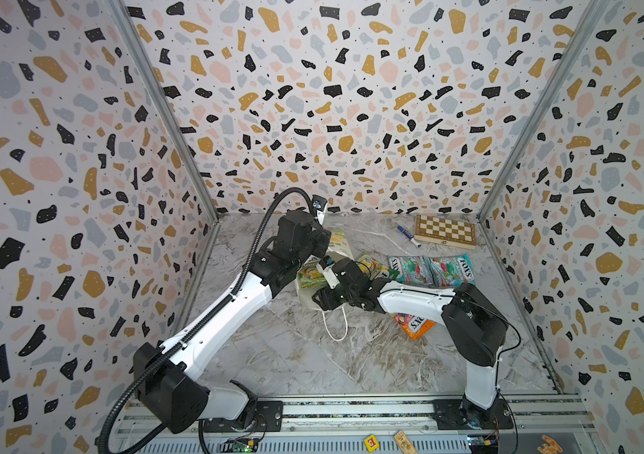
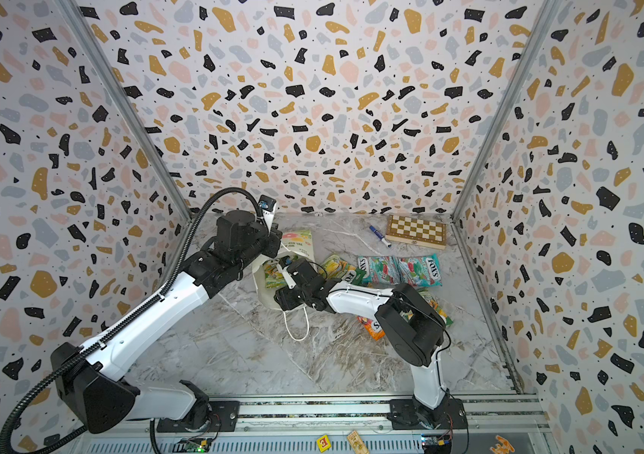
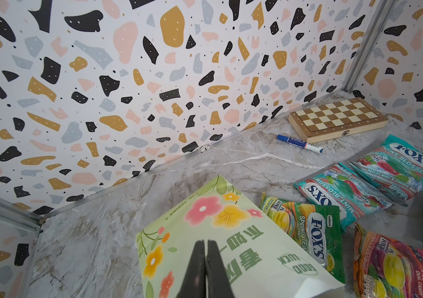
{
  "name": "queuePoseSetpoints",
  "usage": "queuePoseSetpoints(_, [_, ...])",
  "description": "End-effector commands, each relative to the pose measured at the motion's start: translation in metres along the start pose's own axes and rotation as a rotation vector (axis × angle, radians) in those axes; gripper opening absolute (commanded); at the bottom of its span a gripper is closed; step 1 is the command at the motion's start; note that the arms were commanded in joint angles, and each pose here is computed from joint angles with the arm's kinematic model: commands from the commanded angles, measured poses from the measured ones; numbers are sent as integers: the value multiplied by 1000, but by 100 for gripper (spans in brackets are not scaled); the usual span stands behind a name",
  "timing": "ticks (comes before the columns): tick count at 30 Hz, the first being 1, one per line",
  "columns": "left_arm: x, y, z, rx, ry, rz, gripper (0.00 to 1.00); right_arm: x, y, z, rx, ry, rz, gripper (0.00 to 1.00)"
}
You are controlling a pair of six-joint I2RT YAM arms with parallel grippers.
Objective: Take the snacks out of the paper bag
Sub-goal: Rotate the paper bag to distract.
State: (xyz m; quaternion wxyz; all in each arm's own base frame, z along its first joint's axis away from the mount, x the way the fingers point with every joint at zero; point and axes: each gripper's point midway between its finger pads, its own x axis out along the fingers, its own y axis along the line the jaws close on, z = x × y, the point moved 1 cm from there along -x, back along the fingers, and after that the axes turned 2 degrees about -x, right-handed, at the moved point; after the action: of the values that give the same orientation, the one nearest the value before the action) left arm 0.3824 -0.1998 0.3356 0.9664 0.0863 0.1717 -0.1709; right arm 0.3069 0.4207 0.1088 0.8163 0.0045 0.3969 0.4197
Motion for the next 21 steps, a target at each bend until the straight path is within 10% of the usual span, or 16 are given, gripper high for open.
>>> queuePoseSetpoints(1, [-9,5,17,-25,-72,7,0,-2,3,16,173,-44,64,65])
queuePoseSetpoints(21, [-11,3,20,-34,-83,-10,0,26,-23,20,677,-124,104,66])
